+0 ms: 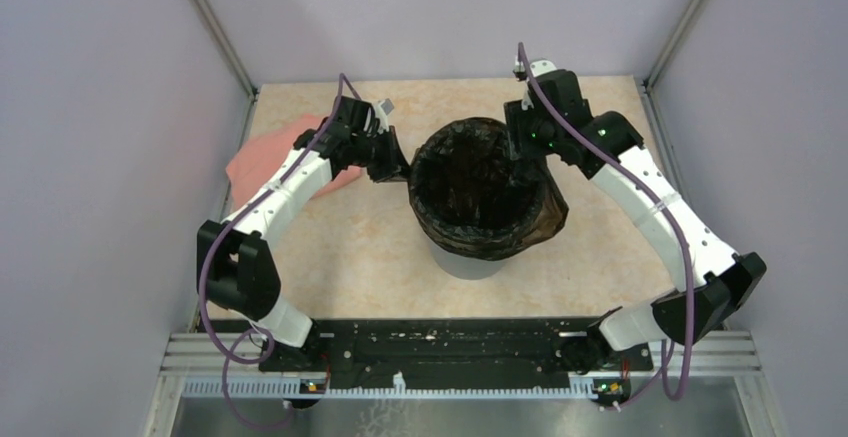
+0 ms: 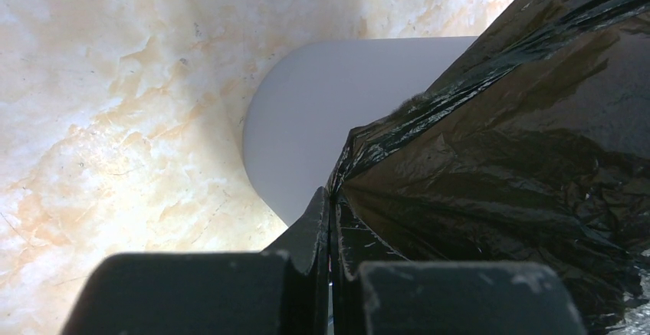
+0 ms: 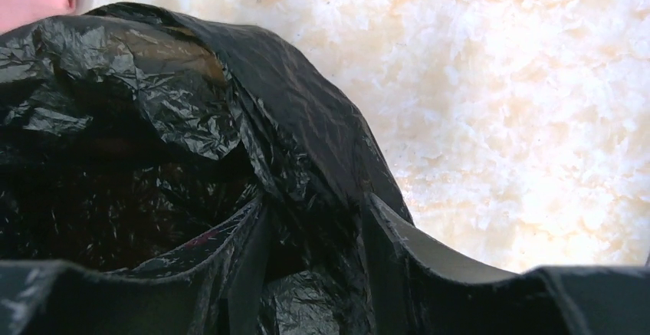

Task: Put the trash bags into the trash bin

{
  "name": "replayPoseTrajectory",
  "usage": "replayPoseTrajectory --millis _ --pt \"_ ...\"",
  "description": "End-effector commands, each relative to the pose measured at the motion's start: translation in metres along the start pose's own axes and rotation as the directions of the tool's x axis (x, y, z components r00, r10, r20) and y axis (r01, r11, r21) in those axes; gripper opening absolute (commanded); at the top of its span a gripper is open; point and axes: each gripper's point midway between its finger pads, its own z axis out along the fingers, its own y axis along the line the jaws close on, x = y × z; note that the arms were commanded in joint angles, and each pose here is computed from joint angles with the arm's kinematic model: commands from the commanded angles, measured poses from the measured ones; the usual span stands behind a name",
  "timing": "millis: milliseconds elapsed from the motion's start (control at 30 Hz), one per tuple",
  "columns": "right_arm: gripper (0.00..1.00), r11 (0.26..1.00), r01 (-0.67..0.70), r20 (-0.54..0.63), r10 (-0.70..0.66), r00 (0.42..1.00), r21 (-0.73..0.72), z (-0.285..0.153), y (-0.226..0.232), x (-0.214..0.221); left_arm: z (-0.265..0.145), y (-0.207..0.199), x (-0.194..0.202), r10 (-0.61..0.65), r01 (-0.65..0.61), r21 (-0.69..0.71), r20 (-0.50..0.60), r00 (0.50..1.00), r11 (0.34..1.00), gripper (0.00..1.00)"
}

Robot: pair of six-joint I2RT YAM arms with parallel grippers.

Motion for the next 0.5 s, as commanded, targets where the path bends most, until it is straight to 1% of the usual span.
replayPoseTrajectory --millis 0,133,200,267,367,467 --pt "0.47 1.0 -0.014 0.119 0.012 0.993 0.017 -0.0152 -0.0059 -0.0369 -0.0031 -0.0132 -0.0139 0.047 -0.048 0.03 0.034 0.998 0.998 0.0" --pt "0.48 1.0 -0.023 0.143 0.021 0.99 0.016 -0.0185 -0.0062 -0.0413 -0.002 -0.0127 -0.0141 0.046 -0.047 0.031 0.032 0.998 0.998 0.0" --pt "0.47 1.0 -0.021 0.134 0.019 0.991 0.016 -0.0153 -0.0055 -0.0403 -0.0017 -0.0121 -0.0136 0.044 -0.045 0.03 0.029 0.999 0.999 0.0" --pt "0.42 1.0 -0.021 0.126 0.019 0.992 0.016 -0.0128 -0.0051 -0.0396 -0.0014 -0.0126 -0.0134 0.044 -0.045 0.032 0.028 0.999 0.998 0.0" --pt "0.26 0.999 -0.032 0.132 0.027 0.991 0.033 -0.0127 -0.0075 -0.0408 -0.0017 -0.0124 -0.0139 0.044 -0.045 0.031 0.029 0.999 0.999 0.0" --pt "0.16 0.998 -0.046 0.145 0.039 0.989 0.046 -0.0137 -0.0105 -0.0443 -0.001 -0.0115 -0.0125 0.041 -0.042 0.028 0.026 0.999 0.999 0.0"
